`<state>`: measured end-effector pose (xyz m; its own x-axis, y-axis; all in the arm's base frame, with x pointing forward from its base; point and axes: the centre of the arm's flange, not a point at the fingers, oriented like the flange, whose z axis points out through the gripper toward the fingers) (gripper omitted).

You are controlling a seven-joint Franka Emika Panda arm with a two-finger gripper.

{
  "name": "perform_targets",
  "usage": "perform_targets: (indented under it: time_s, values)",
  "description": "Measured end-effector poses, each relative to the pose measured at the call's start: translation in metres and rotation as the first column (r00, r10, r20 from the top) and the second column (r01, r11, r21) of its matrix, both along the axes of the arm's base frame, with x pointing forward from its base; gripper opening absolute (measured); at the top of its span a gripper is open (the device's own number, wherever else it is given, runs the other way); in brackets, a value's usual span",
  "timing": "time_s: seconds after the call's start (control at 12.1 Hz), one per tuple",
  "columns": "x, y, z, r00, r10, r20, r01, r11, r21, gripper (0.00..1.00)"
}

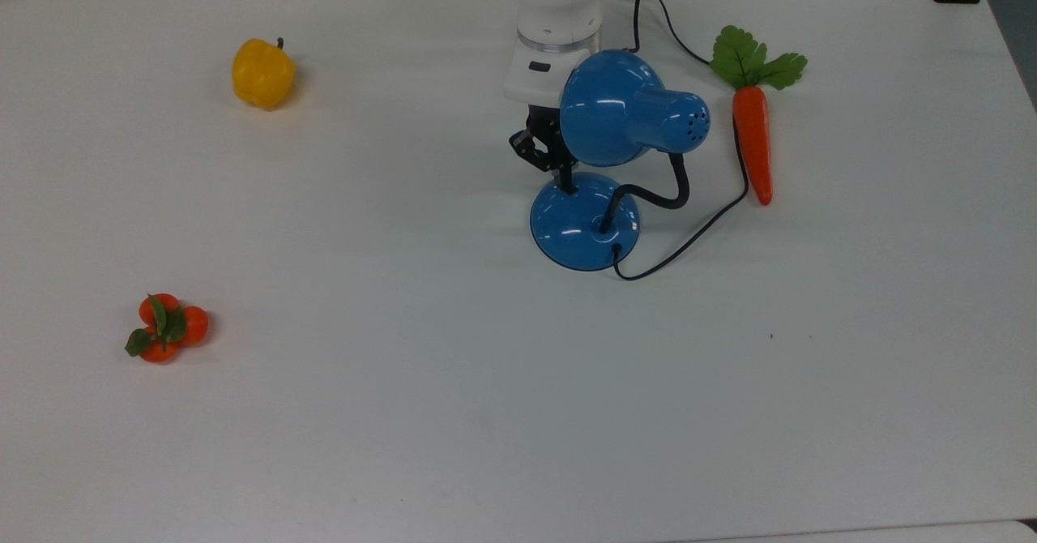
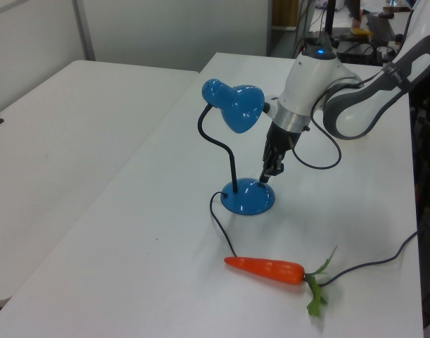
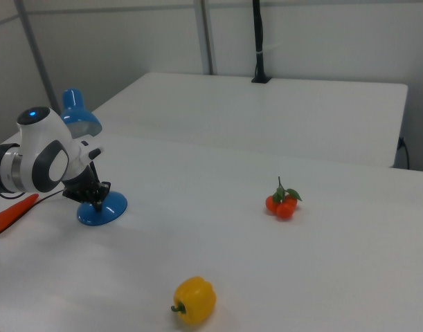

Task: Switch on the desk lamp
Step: 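Press down on the lamp base switch with the gripper tips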

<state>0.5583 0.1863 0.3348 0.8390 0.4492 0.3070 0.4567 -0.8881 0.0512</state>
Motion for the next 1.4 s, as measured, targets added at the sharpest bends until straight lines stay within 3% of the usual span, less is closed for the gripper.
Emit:
perform_targets:
  time_s: [1.4]
  values:
    - [0.0071, 0.0073, -0.0002, 1.000, 0.008, 0.006, -0.008, 1.000, 0.006, 0.01]
